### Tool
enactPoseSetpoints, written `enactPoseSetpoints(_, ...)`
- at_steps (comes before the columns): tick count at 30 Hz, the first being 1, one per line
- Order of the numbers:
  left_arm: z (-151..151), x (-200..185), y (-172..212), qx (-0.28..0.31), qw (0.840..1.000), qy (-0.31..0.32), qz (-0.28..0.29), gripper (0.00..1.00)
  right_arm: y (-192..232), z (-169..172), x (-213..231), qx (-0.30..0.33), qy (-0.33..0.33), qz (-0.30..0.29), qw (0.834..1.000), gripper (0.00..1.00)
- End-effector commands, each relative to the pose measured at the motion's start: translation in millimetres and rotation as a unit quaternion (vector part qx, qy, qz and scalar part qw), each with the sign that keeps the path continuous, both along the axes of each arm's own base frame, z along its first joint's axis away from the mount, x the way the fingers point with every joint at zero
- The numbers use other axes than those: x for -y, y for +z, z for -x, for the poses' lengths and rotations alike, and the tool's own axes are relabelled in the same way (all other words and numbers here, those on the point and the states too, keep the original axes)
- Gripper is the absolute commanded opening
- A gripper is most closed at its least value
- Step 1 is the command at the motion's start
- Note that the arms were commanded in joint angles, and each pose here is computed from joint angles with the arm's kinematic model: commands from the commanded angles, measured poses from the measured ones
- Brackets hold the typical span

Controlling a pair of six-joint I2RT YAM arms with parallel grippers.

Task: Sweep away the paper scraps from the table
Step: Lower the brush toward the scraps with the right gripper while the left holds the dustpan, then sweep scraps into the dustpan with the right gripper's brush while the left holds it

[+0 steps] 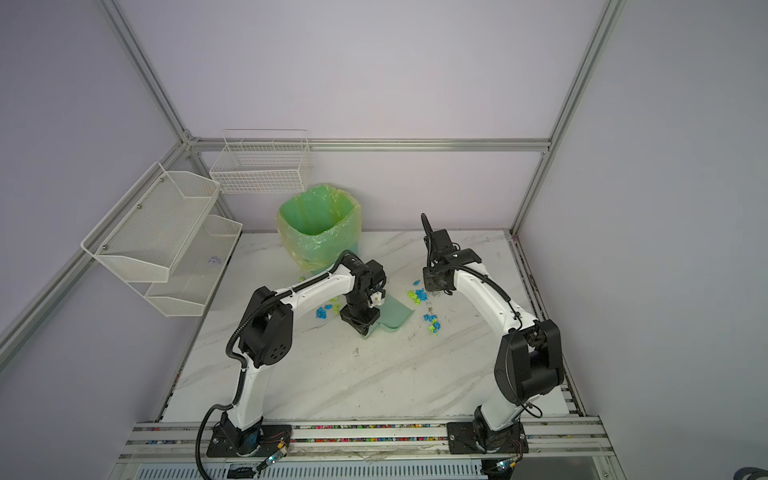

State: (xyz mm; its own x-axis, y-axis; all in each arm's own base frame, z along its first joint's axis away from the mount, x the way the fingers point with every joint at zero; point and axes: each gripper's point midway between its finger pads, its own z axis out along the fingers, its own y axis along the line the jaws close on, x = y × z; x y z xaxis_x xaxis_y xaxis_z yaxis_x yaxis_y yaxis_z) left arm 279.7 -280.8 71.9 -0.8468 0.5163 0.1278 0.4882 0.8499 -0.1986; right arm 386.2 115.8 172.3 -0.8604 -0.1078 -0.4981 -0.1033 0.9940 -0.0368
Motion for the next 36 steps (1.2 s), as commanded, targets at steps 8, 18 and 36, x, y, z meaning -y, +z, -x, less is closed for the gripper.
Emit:
enactPoseSetpoints(8, -21, 15, 19, 0.019, 0.998, 0.003, 0.052, 0.0, 5, 39, -38, -0.021, 0.082, -0.085, 0.993, 0.0)
enactPoseSetpoints(18, -19, 13, 14, 0.011, 0.999, 0.003, 0.05, 0.0, 53, 69, -85, 0.002, 0.148, -0.187, 0.971, 0.0)
enactPoseSetpoints(36, -17, 10, 11, 0.009, 0.999, 0.008, 0.049, 0.0, 35, -27, 5, 0.066, -0.016, 0.068, 0.995, 0.0)
